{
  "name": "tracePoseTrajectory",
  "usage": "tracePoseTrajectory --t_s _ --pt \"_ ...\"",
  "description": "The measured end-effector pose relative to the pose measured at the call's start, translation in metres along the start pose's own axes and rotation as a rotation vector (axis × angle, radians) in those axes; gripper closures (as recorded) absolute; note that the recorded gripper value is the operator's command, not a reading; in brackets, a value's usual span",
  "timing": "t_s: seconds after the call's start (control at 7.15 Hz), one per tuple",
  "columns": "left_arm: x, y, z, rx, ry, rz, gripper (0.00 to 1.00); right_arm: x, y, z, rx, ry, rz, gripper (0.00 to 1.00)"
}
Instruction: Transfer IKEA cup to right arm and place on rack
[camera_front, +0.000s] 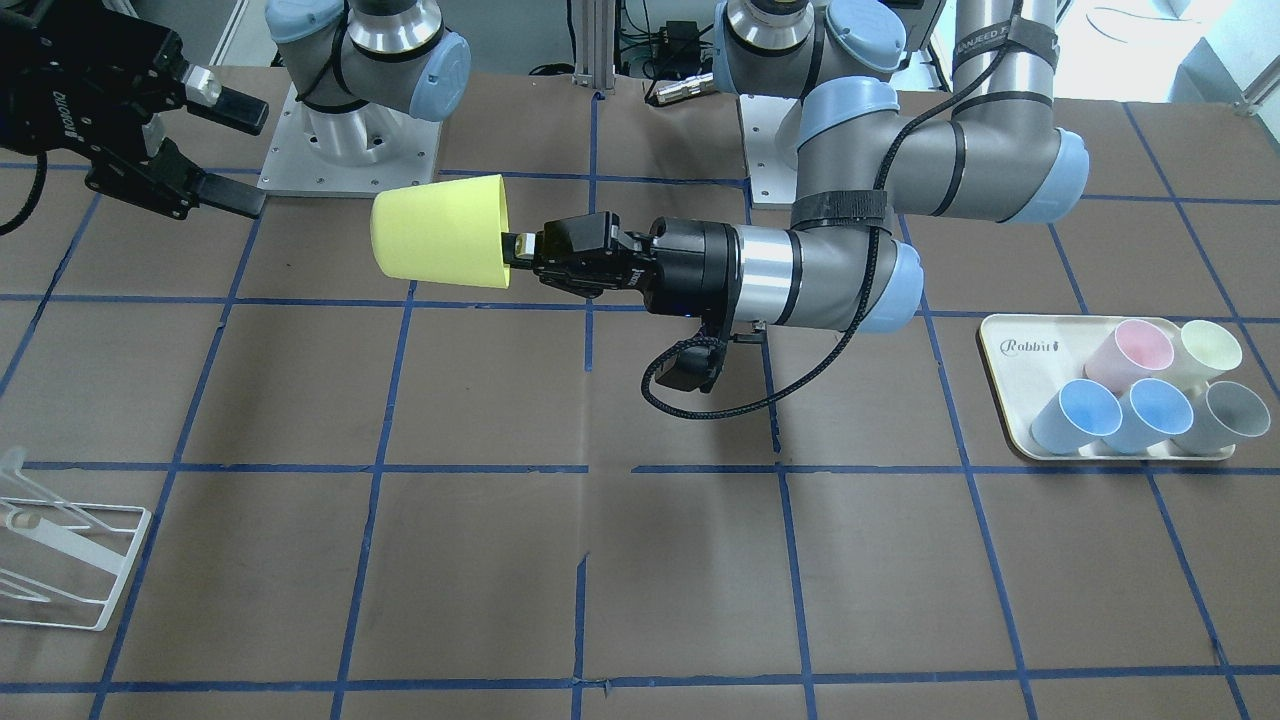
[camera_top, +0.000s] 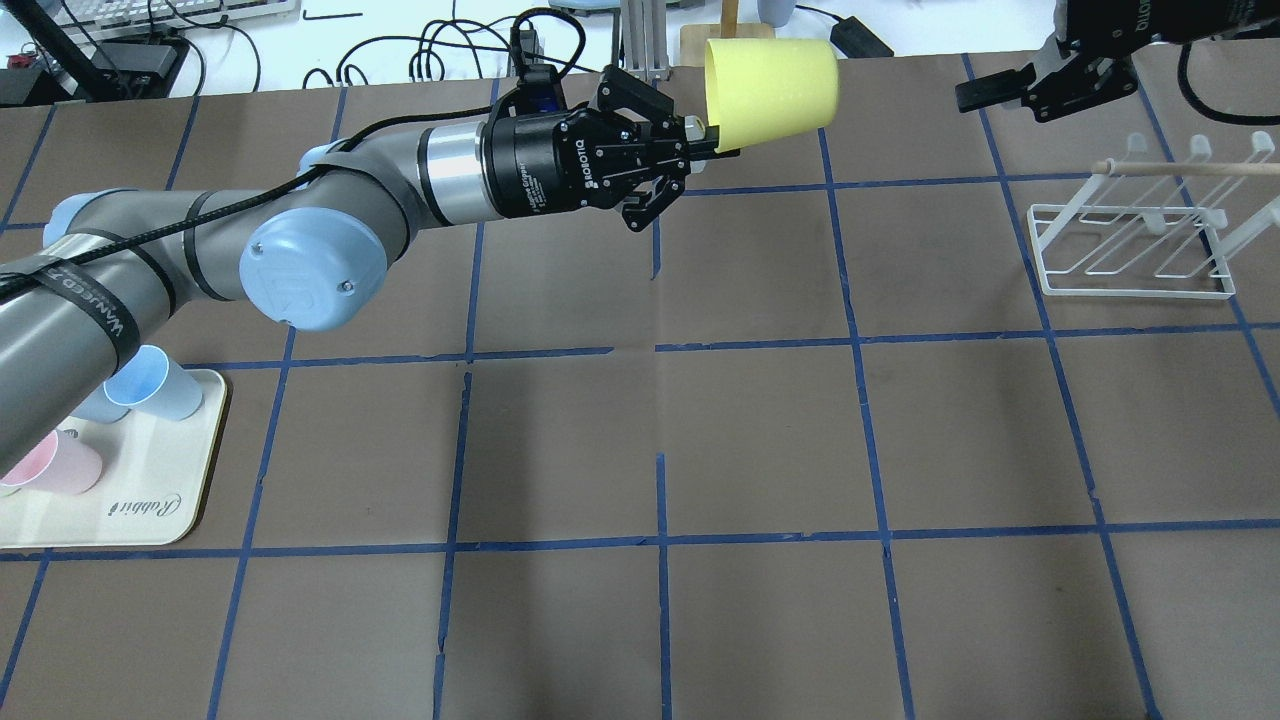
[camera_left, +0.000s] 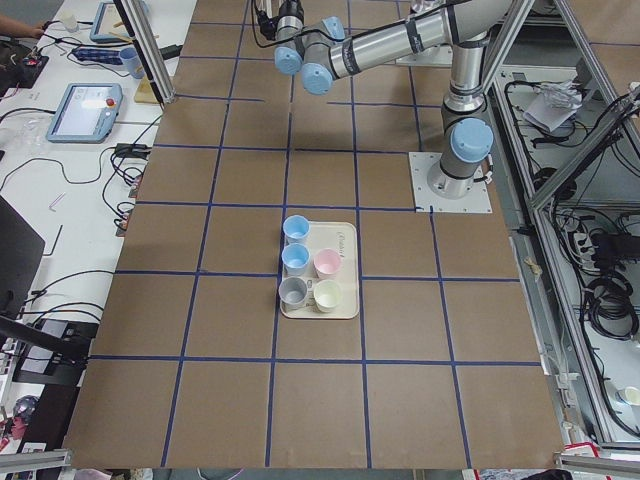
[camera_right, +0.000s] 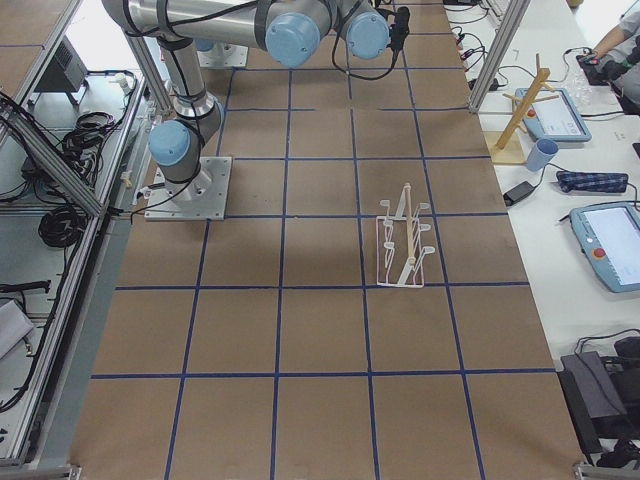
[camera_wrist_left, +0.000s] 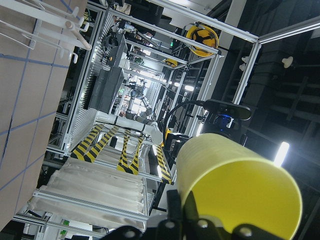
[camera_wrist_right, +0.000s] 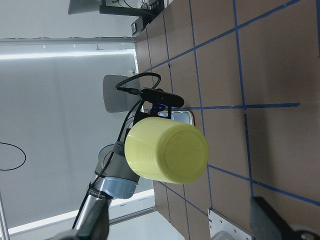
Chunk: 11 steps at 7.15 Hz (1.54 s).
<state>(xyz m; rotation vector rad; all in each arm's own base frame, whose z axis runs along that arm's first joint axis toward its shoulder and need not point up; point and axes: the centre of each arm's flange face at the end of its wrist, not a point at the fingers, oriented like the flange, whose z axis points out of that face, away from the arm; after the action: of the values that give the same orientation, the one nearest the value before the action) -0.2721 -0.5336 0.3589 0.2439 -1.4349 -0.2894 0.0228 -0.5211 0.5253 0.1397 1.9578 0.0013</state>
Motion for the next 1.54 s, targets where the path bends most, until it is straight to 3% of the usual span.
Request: tracePoseTrajectory --t_s 0.42,1.12,1.54 --pt "-0.004 0.004 0.013 -0.020 0.005 0.001 1.00 0.034 -0.004 0.021 0.012 -0.088 0.002 0.00" --pt "-0.006 0.003 0.016 -0.023 0.018 -0.004 1.00 0.028 -0.006 0.054 0.020 -0.164 -0.012 0.00" --pt "-0.009 0.000 0.016 -0.023 0.017 -0.011 1.00 0.026 -0.009 0.064 0.014 -0.170 -0.030 0.00"
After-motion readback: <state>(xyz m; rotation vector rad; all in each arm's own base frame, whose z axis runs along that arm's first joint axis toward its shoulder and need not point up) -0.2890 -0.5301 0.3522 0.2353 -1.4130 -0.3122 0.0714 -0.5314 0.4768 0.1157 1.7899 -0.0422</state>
